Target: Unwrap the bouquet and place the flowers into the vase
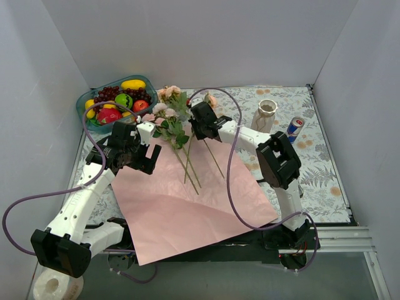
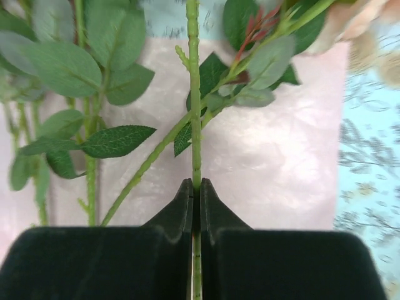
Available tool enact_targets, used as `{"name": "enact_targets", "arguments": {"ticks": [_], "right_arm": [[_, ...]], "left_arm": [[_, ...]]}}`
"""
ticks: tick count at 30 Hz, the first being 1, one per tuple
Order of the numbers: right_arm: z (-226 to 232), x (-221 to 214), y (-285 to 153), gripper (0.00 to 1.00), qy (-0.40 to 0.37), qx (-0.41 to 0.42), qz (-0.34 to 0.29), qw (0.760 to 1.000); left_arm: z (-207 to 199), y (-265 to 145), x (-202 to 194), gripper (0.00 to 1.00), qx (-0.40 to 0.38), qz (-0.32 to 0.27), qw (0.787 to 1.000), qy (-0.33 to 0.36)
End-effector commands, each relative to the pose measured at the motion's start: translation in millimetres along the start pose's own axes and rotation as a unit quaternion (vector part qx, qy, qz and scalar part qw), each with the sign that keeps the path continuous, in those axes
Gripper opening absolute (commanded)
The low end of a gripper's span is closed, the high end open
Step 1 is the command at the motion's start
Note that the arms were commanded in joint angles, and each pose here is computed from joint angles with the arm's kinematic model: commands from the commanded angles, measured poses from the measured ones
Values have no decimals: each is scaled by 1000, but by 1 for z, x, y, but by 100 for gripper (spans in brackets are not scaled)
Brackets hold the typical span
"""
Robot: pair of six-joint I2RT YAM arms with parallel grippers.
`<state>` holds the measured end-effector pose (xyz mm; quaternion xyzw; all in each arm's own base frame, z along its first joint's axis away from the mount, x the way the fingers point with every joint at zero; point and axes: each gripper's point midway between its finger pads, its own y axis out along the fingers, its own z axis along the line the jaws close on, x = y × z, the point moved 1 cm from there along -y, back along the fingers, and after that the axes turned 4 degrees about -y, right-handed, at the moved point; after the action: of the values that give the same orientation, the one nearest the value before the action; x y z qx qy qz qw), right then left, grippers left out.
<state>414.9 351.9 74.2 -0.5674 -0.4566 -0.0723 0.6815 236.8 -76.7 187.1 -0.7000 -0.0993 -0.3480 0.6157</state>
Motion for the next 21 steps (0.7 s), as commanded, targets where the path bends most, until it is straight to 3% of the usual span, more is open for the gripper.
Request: {"name": "enact_targets", "arguments": {"ticks": [1,8,13,16,17,20,21], "right_arm": [[-23,85,-75,1,14,-21,-118,993],[-52,154,-158,1,18,-46,-213,976],[-84,215,-263,1,16,-76,-352,933],[-112,238,-333,1,15,-134,-457,879],[-122,253,-365,1,28,-152,-520,840],[-147,235,-396,1,5,-204,-577,791],[-153,237,-419,1,10,-214,-611,762]], "left_arm": [[3,-10,13,98,8,-26,1000,6],[3,-13,14,98,9,-26,1000,6],[3,-12,14,98,9,-24,1000,7],[4,-12,15,98,10,-24,1000,8],[4,-11,16,98,10,-24,1000,8],[4,-10,16,98,9,-25,1000,9],[4,-10,16,98,9,-25,1000,9]]}}
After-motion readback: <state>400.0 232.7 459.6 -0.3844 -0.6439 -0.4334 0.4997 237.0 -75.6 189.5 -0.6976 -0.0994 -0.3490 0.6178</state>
